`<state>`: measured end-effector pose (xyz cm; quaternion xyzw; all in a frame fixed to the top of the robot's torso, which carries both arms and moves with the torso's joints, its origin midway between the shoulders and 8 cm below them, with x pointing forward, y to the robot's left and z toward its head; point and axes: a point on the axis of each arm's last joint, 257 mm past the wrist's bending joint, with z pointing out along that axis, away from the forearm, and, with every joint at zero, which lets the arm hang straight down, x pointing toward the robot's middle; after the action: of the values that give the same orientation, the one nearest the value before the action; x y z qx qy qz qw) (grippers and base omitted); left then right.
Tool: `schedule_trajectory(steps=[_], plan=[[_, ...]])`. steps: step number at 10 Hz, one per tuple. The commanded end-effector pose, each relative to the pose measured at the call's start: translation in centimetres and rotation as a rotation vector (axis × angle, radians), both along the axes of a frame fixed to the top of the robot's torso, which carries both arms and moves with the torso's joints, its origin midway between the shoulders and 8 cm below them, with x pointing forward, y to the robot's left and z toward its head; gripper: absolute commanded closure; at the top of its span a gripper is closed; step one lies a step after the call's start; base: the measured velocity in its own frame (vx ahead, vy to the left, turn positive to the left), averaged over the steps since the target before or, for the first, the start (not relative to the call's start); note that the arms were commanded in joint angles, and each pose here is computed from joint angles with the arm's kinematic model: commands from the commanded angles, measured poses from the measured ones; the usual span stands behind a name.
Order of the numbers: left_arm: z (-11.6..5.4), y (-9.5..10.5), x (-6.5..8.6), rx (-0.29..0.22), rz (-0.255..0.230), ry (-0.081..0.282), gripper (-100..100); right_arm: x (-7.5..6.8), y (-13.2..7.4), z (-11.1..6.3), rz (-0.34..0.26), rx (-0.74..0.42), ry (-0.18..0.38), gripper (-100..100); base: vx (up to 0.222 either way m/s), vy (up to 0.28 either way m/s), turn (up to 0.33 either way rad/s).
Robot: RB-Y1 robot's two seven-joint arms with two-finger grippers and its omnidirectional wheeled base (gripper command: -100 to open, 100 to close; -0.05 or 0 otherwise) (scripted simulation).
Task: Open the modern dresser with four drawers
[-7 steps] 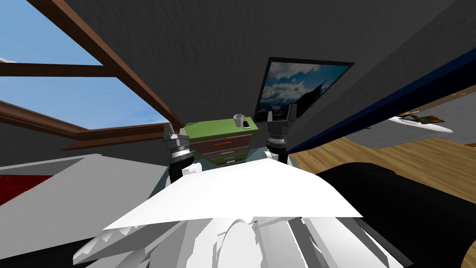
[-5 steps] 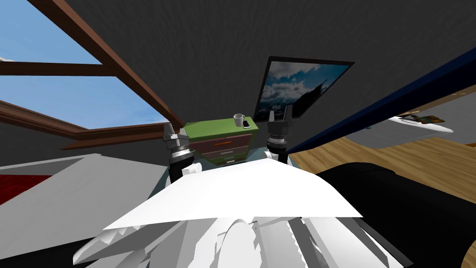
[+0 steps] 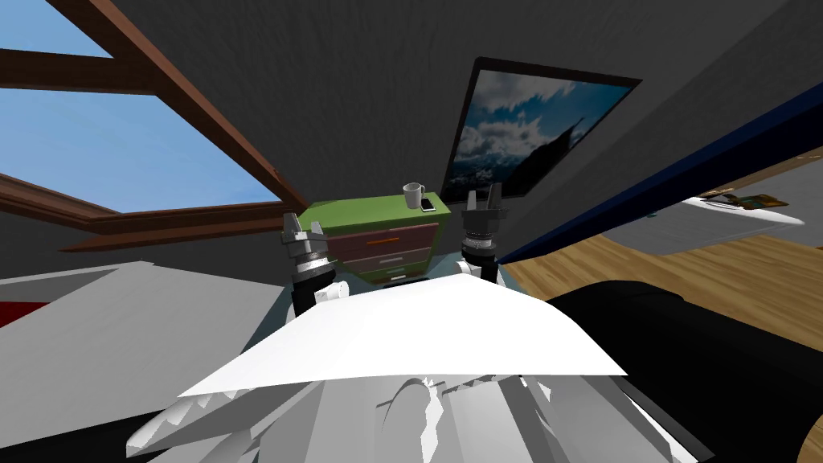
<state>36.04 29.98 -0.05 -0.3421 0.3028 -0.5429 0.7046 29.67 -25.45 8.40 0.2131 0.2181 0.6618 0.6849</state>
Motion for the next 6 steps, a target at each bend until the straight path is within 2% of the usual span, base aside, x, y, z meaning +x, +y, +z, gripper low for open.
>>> schedule_trajectory(steps=[1, 2, 3, 6], plan=[[0.0, 0.0, 0.0, 0.0, 0.0, 0.0, 0, 0.0, 0.0, 0.0, 0.0, 0.0, 0.0, 0, 0.0, 0.0, 0.0], [0.0, 0.0, 0.0, 0.0, 0.0, 0.0, 0, 0.0, 0.0, 0.0, 0.0, 0.0, 0.0, 0, 0.0, 0.0, 0.0], [-0.6, -0.3, 0.3, 0.035, -0.019, 0.015, -100, 0.0, 0.0, 0.0, 0.0, 0.0, 0.0, 0, 0.005, -0.002, -0.026], [-2.1, -0.5, 0.8, 0.081, -0.045, 0.045, -100, 0.0, 0.0, 0.0, 0.0, 0.0, 0.001, 0, -0.008, -0.005, -0.034]])
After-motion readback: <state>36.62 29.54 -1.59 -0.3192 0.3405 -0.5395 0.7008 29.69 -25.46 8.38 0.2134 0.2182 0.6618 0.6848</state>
